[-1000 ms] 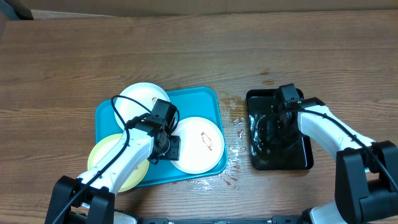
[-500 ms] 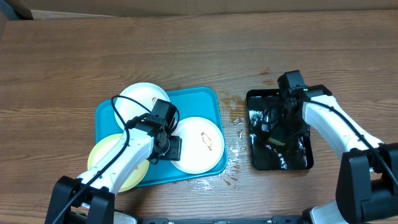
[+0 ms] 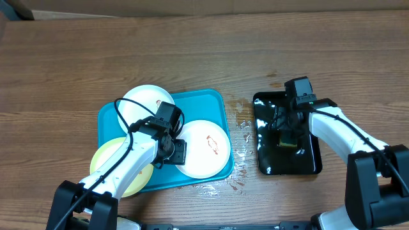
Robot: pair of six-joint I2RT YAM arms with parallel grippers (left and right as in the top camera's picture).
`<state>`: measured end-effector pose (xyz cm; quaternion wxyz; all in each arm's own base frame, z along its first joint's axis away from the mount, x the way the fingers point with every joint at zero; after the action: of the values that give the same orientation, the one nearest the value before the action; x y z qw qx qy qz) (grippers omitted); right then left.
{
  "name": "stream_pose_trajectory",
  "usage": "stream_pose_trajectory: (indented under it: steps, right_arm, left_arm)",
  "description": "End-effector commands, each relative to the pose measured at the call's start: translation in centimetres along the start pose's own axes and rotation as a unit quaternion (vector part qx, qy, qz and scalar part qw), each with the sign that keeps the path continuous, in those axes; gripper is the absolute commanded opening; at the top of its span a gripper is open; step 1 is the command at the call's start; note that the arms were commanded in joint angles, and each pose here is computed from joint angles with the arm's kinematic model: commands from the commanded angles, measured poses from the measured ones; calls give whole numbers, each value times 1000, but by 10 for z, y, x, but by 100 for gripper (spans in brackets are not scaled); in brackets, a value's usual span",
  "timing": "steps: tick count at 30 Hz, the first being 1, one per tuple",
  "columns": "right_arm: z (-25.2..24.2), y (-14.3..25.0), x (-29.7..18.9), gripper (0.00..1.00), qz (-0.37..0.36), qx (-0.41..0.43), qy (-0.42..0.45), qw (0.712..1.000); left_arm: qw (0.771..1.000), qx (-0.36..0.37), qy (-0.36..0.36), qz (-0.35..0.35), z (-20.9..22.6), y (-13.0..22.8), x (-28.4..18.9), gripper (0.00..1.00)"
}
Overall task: Clean dirty plates on tray and stack at the side
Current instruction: 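Grasp the green sponge with the right gripper and dip it in water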
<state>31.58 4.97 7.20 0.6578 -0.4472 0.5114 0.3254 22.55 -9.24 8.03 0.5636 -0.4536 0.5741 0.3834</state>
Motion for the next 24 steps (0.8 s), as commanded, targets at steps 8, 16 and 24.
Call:
stream_pose_trajectory:
  steps: [8,16,24]
  right_arm:
    - [-3,-5,9,68,-16,5,15,1000]
    - [-3,-5,10,4,-16,2,15,1000]
    - [3,-17,-21,63,16,-4,31,999]
  left_arm:
    - [1000,3,-3,-4,2,-5,-2,58]
    - [1000,3,-7,-4,3,-5,-2,56]
    - [1000,2,-10,-4,3,-5,-2,56]
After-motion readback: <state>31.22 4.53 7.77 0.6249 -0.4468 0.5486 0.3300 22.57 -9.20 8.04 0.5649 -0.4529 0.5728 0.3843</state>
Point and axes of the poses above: each gripper's point midway between its finger pads, its own x axis out along the fingers, its own z axis along the line the jaws close on, y = z × x, the point moved 6 cm from there along -x, back along the fingers, and after that the axes turned 14 degrees about x, right-handed, at the moved point
